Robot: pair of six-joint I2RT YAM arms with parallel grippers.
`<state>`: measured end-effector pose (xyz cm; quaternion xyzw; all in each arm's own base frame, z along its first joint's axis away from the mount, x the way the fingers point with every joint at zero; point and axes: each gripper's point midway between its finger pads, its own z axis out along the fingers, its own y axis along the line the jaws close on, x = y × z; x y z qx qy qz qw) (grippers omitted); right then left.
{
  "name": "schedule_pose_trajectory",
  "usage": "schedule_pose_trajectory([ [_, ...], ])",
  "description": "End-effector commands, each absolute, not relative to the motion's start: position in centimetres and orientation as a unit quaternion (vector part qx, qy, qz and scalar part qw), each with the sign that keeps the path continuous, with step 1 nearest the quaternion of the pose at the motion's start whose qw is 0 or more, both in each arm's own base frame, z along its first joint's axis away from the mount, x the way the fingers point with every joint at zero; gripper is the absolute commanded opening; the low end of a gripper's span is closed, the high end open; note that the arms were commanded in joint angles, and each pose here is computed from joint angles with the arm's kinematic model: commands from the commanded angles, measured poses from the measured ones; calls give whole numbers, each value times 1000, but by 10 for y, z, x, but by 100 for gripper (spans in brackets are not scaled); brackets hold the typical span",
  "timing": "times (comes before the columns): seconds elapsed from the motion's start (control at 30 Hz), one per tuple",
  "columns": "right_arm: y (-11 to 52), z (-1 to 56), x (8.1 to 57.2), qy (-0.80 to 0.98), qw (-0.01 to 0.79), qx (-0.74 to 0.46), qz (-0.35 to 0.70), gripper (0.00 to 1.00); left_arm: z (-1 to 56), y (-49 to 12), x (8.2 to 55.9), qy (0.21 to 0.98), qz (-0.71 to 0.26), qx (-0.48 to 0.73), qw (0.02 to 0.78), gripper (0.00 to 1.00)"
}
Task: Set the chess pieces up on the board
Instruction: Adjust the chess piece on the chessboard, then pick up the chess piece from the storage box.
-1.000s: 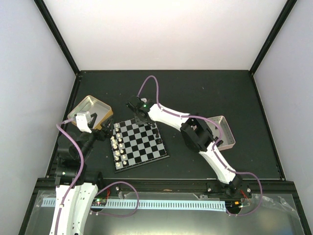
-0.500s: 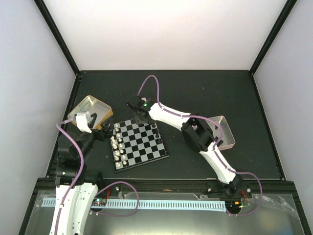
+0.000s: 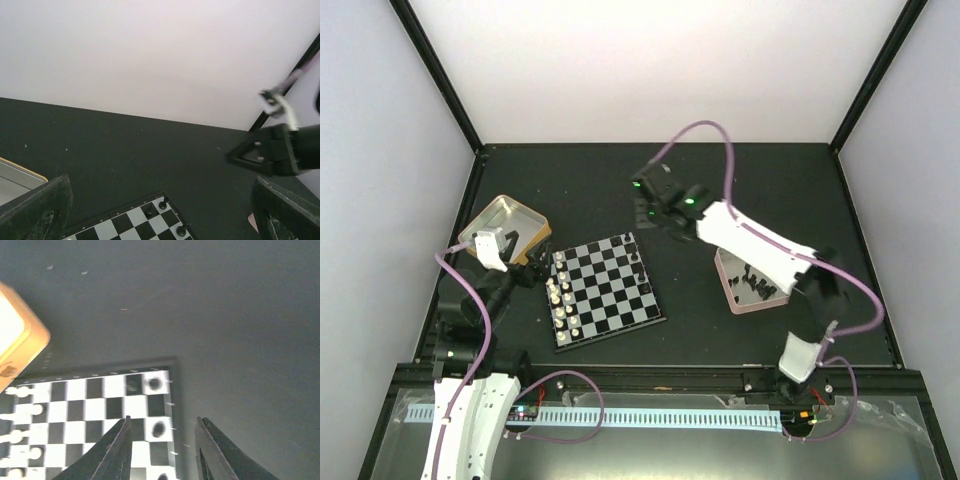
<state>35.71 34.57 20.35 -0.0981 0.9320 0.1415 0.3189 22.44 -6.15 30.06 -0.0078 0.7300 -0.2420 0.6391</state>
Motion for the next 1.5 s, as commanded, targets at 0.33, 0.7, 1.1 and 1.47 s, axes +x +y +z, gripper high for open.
schedule_pose_trajectory([
  [0.33, 86, 153, 314, 933, 326, 149, 33, 33, 311, -60, 223, 719, -239, -3, 652, 99],
  [0.7, 95, 70, 293, 970, 200, 123, 63, 28, 310, -61, 223, 721, -240, -3, 650, 99],
  [1.1, 88, 38, 280, 982, 152, 110, 33, 16, 310, -61, 223, 721, -241, -2, 650, 99],
  [1.47, 85, 29, 278, 985, 135, 103, 18, 7, 311, -61, 223, 720, -240, -2, 651, 99],
])
